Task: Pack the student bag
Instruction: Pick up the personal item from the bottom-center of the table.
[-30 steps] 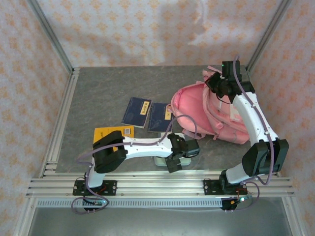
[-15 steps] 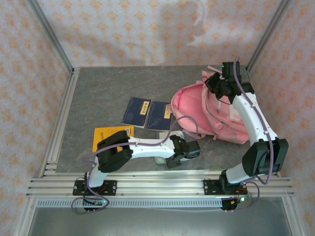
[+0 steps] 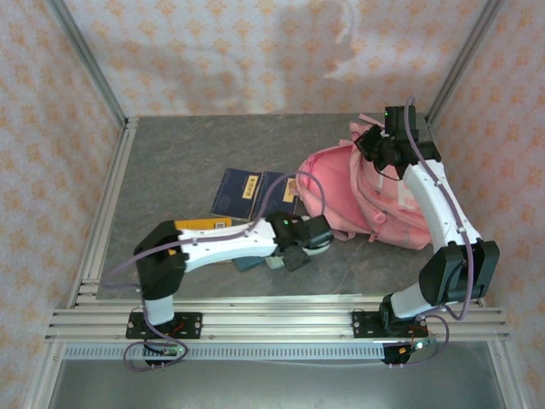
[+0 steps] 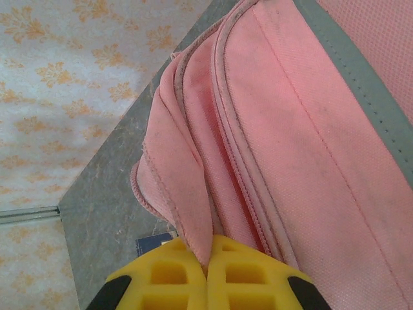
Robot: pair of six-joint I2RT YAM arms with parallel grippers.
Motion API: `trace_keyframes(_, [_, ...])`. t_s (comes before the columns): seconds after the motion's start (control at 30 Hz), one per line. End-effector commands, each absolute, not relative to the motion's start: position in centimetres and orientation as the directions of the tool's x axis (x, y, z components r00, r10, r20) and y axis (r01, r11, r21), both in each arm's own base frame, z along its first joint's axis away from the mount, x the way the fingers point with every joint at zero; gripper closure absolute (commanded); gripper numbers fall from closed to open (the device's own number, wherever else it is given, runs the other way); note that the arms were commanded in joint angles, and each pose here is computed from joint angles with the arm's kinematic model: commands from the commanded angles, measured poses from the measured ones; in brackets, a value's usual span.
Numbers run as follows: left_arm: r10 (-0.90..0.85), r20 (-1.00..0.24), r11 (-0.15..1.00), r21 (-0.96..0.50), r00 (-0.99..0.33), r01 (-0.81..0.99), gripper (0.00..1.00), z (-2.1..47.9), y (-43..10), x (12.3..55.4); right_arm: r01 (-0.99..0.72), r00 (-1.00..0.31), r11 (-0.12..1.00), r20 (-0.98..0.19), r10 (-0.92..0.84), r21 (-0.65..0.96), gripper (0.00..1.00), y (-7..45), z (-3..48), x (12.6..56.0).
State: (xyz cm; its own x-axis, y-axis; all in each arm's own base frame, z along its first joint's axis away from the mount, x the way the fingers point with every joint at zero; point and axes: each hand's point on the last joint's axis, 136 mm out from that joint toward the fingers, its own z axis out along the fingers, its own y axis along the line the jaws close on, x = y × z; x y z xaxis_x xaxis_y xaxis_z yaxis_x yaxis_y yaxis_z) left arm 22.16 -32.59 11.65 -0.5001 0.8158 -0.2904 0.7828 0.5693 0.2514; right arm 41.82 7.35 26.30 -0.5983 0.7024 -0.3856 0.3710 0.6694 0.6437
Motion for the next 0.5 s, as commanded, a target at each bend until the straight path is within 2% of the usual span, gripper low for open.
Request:
trace_keyframes(0.0, [0.737,-0.379,0.658,0.212,-0.56,0.723,0.38,14.7,-31.8,23.3,0.382,-0.556,0.687,-0.44,0.705,0.618,1.0,5.6,27.9,41.7])
trace_keyframes(0.13, [0.587,-0.471,0.775,0.093,-0.658,0.625,0.39,17.7,-31.2,26.2,0.358,-0.569,0.684,-0.432,0.7,0.635,1.0,6.1,28.2,41.6])
trace_keyframes(0.27, [0.376,-0.51,0.856,-0.128,-0.774,0.5,0.39,19.9,-32.0,30.3,0.307,-0.591,0.665,-0.412,0.694,0.681,1.0,7.3,29.0,41.4])
trace_keyframes(0.47, [0.169,-0.502,0.823,-0.401,-0.848,0.401,0.39,22.1,-37.3,36.2,0.22,-0.602,0.61,-0.386,0.699,0.761,1.0,9.0,31.1,41.2])
